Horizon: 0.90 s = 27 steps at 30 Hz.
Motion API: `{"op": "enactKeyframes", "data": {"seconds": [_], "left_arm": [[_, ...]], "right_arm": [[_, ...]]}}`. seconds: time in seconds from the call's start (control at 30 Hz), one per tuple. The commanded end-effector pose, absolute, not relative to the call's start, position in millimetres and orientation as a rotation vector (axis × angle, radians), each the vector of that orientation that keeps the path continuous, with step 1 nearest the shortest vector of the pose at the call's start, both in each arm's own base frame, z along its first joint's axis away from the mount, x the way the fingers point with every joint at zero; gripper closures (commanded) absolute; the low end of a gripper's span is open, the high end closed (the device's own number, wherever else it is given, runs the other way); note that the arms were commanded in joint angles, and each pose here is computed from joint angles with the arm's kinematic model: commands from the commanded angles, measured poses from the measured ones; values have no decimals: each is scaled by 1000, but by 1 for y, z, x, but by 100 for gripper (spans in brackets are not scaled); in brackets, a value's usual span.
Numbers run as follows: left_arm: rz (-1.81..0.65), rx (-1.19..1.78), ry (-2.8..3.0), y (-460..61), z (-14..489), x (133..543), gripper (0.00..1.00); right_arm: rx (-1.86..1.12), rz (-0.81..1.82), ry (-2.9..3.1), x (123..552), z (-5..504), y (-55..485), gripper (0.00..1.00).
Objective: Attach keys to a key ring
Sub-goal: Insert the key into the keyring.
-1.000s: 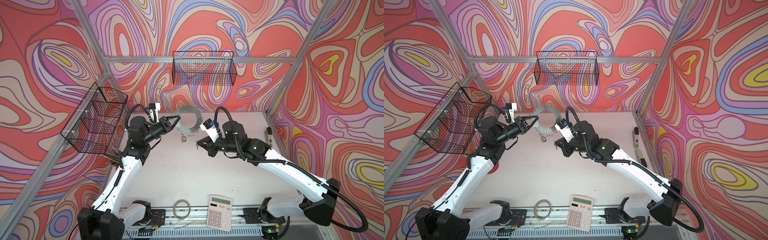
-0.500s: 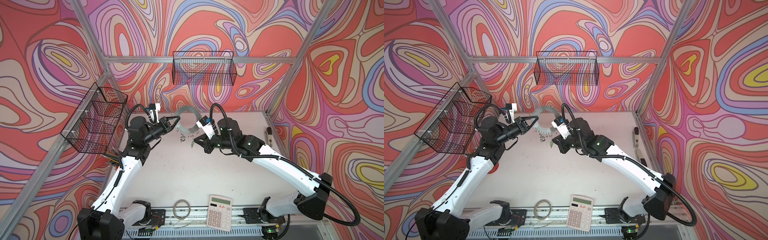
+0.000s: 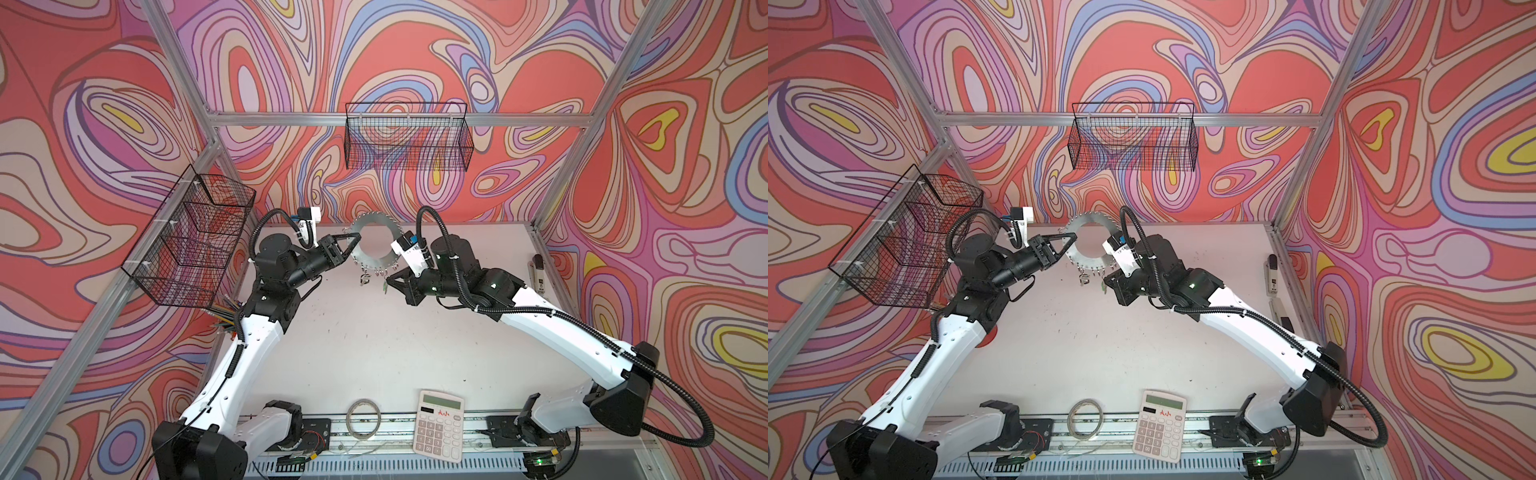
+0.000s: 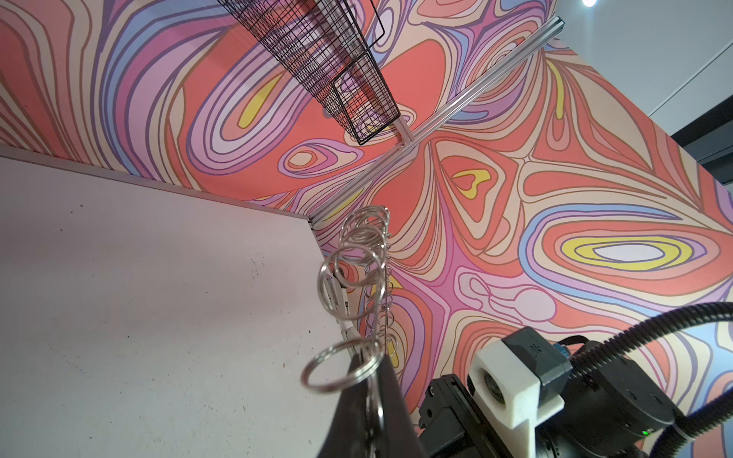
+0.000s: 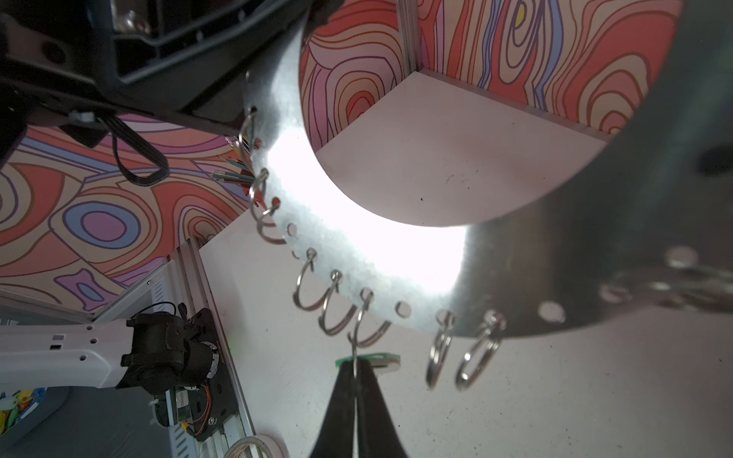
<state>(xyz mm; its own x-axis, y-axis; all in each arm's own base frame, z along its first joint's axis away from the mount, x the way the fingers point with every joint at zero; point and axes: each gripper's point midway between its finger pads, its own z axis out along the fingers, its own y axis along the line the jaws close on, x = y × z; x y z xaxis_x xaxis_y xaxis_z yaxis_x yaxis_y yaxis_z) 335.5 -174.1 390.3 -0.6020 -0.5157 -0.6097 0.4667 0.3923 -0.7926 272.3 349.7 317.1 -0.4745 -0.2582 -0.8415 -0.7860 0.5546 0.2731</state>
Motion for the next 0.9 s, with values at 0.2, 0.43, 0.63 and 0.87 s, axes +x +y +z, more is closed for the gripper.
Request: {"op": "enactKeyframes", "data": {"seconds": [0.2, 0.43, 0.63, 0.87], "left_arm": [[-1349, -6, 1687, -172, 411, 329, 100], [-1348, -3, 1688, -173, 411, 329, 100], [-1350, 0, 1689, -173, 410, 329, 100], [-1355, 7, 1690, -174, 410, 328, 100]], "right_arm": [[-806, 880, 1991, 275, 328, 354, 100], [-807, 854, 2015, 276, 320, 351, 100], [-815, 863, 1999, 274, 324, 351, 100], [-811, 851, 1999, 275, 326, 350, 100]]}}
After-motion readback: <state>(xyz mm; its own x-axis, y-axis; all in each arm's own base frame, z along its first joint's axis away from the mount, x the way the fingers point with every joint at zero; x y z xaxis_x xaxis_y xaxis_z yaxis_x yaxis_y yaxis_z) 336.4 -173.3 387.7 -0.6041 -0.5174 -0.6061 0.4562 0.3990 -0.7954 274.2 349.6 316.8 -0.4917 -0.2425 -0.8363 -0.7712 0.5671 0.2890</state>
